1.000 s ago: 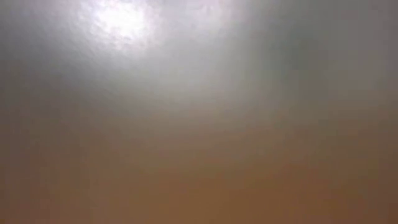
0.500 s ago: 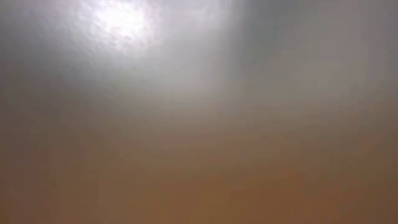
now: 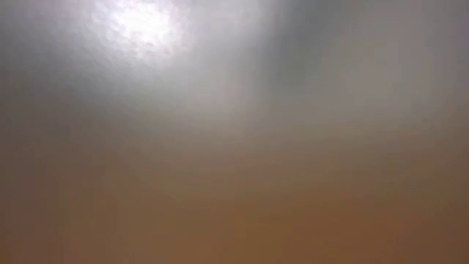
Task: Sort silverware by color (type)
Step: Put the orange fork into the transparent bin
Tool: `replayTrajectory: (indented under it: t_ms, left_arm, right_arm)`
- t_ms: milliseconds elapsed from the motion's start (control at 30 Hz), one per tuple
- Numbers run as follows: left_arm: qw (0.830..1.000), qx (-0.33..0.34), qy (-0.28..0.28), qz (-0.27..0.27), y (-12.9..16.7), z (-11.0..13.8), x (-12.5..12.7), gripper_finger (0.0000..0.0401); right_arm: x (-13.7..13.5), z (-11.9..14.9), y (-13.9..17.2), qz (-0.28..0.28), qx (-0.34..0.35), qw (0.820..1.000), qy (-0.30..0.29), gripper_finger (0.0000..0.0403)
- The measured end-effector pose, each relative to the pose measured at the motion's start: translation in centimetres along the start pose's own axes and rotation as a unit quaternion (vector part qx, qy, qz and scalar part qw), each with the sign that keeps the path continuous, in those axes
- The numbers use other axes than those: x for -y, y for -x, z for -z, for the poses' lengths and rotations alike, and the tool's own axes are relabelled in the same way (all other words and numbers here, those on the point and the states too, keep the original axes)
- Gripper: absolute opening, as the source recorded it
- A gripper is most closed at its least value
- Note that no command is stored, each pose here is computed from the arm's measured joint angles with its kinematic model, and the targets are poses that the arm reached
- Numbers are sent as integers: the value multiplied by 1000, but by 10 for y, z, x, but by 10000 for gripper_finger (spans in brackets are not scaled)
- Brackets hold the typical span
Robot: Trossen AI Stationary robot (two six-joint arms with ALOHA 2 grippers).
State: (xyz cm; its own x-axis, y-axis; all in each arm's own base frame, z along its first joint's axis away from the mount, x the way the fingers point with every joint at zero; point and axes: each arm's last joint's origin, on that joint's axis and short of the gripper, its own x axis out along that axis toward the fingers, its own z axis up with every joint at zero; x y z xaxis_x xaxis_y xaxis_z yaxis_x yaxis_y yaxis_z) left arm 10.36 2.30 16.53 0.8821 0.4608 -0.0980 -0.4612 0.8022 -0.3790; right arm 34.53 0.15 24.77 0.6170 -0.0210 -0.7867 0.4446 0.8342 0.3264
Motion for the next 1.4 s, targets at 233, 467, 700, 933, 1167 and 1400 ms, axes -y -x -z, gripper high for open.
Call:
replayTrajectory:
  t_ms: [233, 467, 700, 933, 1167, 1400]
  left_arm:
    - [1000, -1, 0, 0, 0, 0, 0, 96]
    - [1000, -2, -1, -1, 0, 0, 0, 96]
    - [1000, -2, -1, -1, 0, 0, 0, 96]
    - [1000, -2, -1, -1, 0, 0, 0, 96]
    - [1000, -3, -1, -1, 0, 0, 0, 96]
    - [1000, -2, -1, -1, 0, 0, 0, 96]
  right_arm:
    - [-1, 3, -6, -21, -28, 999, 0, 103]
    - [3, 10, 9, 9, -85, 996, 1, 101]
    - [20, 27, 27, 99, -177, 979, 7, 85]
    - [36, 50, 23, 149, -244, 958, -2, 80]
    - [56, 83, 9, 178, -304, 935, -44, 79]
    - [63, 100, 9, 183, -324, 925, -73, 81]
